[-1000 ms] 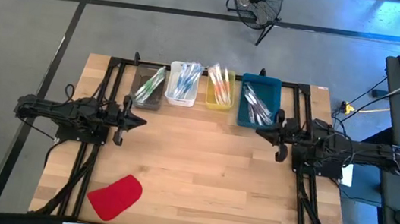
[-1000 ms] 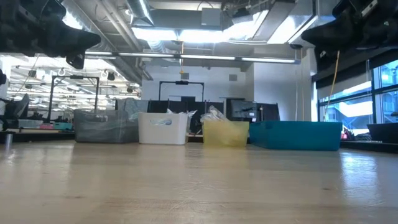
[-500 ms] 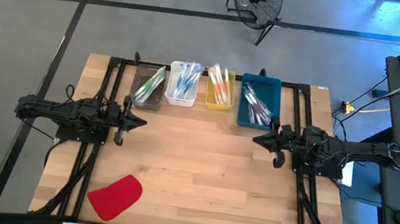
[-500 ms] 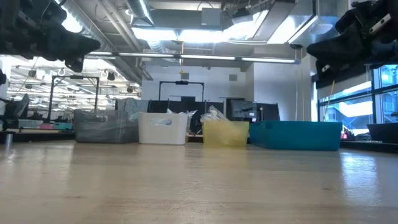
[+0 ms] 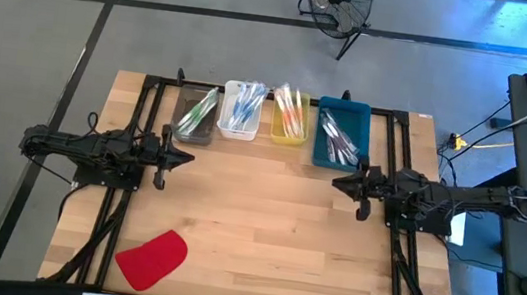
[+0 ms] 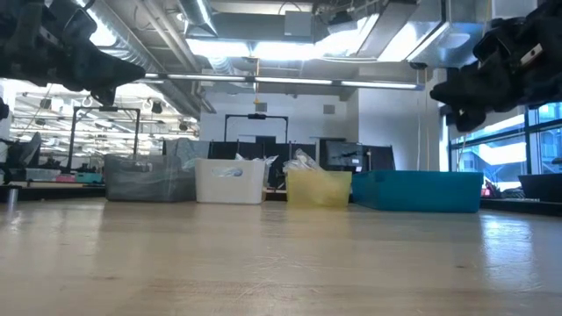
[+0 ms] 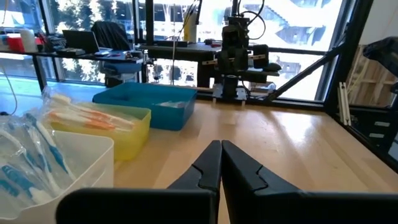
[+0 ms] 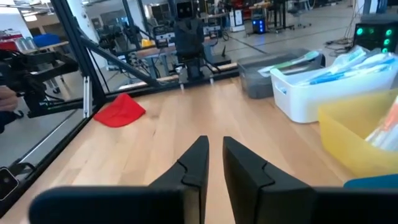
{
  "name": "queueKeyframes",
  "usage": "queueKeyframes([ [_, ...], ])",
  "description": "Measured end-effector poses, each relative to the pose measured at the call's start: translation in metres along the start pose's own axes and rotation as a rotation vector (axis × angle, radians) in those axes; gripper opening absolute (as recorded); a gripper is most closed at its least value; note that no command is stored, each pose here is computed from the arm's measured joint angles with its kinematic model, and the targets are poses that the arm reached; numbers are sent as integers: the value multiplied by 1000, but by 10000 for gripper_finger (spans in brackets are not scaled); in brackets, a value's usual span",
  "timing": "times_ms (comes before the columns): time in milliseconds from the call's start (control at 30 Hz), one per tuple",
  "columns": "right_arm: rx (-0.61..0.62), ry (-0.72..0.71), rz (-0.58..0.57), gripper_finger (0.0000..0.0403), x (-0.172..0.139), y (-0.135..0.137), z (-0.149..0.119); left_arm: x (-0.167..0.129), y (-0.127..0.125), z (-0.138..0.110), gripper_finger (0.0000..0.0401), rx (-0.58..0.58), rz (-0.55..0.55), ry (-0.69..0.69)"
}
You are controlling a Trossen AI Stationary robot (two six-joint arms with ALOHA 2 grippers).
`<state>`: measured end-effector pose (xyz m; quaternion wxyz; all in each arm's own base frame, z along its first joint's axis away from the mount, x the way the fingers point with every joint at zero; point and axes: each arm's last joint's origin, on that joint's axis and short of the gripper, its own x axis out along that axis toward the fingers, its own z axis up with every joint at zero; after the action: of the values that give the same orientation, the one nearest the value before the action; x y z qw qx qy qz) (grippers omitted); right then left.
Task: Pick & Place Toothbrushes
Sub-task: Return to Home Position
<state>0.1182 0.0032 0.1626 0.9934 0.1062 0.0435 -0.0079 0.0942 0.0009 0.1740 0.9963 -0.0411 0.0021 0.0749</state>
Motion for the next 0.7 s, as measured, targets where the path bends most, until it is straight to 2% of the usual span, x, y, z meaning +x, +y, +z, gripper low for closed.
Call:
queueKeyframes([
  [700,-67,-106,17,10,-22,0,6,0,-1,-1,5,-31,-26,5],
])
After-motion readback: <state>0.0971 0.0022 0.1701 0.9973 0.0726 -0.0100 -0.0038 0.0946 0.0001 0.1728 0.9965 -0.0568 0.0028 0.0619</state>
